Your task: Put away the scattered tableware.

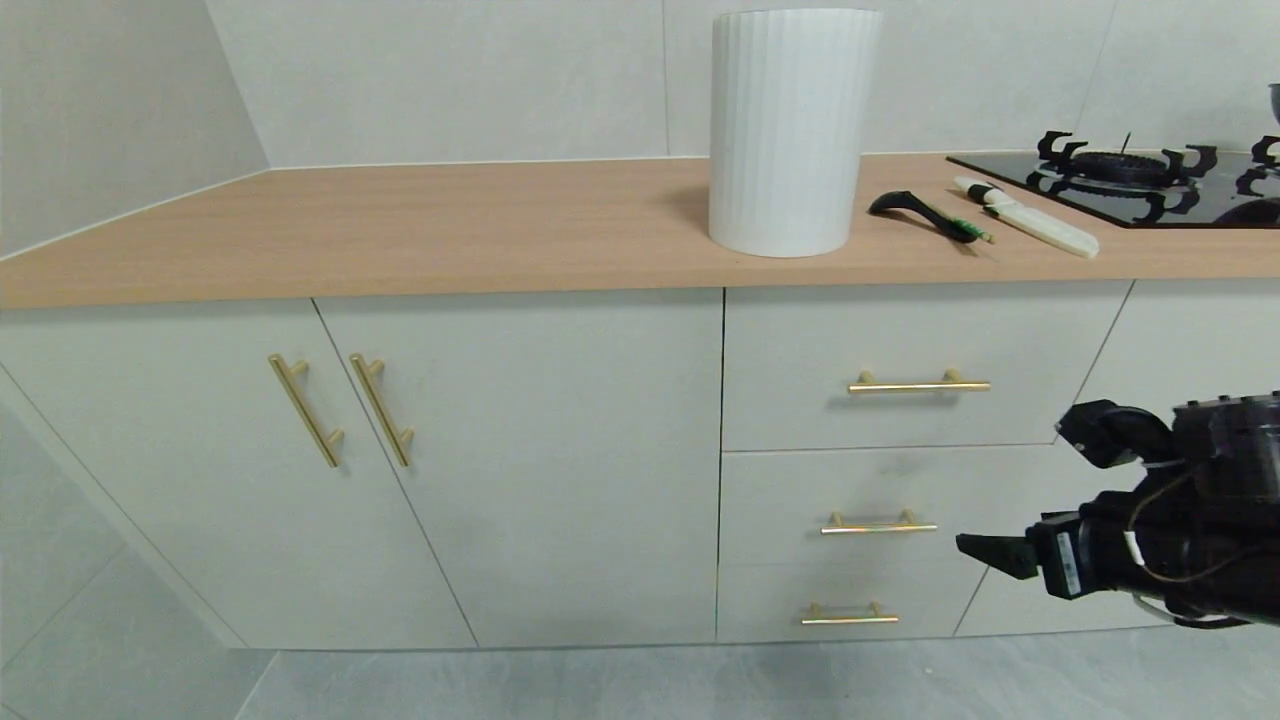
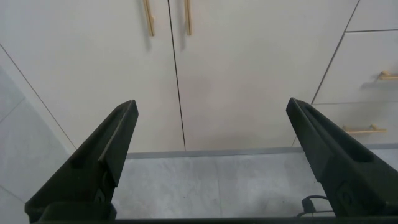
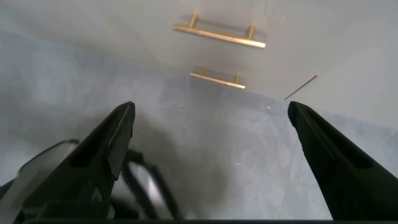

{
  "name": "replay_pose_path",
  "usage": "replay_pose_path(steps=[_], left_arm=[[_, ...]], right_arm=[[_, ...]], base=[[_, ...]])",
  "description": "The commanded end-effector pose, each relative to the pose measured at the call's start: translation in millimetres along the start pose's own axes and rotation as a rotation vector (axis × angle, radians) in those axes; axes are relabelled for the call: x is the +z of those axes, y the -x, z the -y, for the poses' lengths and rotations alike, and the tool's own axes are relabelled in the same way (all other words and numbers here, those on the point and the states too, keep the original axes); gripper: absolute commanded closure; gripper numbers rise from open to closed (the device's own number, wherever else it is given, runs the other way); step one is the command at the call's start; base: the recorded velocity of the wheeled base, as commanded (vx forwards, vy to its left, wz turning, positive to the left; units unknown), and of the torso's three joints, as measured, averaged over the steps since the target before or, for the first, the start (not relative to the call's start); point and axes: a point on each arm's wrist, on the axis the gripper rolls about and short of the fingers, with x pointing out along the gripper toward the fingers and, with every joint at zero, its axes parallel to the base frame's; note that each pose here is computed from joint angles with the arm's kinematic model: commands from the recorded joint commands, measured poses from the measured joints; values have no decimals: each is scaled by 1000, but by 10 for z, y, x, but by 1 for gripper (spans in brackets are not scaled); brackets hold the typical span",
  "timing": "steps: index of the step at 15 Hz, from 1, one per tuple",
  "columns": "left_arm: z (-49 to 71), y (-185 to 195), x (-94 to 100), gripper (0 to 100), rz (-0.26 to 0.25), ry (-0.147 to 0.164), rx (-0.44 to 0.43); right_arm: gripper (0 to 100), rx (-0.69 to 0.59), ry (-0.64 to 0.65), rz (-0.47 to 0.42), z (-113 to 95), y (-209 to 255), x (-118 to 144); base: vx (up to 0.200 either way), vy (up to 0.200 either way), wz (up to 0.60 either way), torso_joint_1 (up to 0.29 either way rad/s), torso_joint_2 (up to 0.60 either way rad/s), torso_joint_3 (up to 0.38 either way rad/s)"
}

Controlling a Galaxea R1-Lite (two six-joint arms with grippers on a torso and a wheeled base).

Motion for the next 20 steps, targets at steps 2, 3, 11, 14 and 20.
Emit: replay_pose_path(steps=[2,3,11,14,20], left_arm=[[0,-1,0,0,-1,0,0],[0,-1,0,0,-1,0,0],[0,-1,0,0,-1,0,0],[0,-1,0,0,-1,0,0],[0,-1,0,0,-1,0,0]], right_arm=[[0,-10,-6,-93,48,-591,44],[0,-37,-6,-131,64,-723,-10],[0,-163,-17,-66,189,-1406,-325],[0,-197,-43,-15,186,-1531,-373],[0,-191,-80,62,76,-1798,-499]], base=[[0,0,0,0,0,0],[0,0,0,0,0,0],[0,0,0,0,0,0],[0,0,0,0,0,0],[0,0,0,0,0,0]])
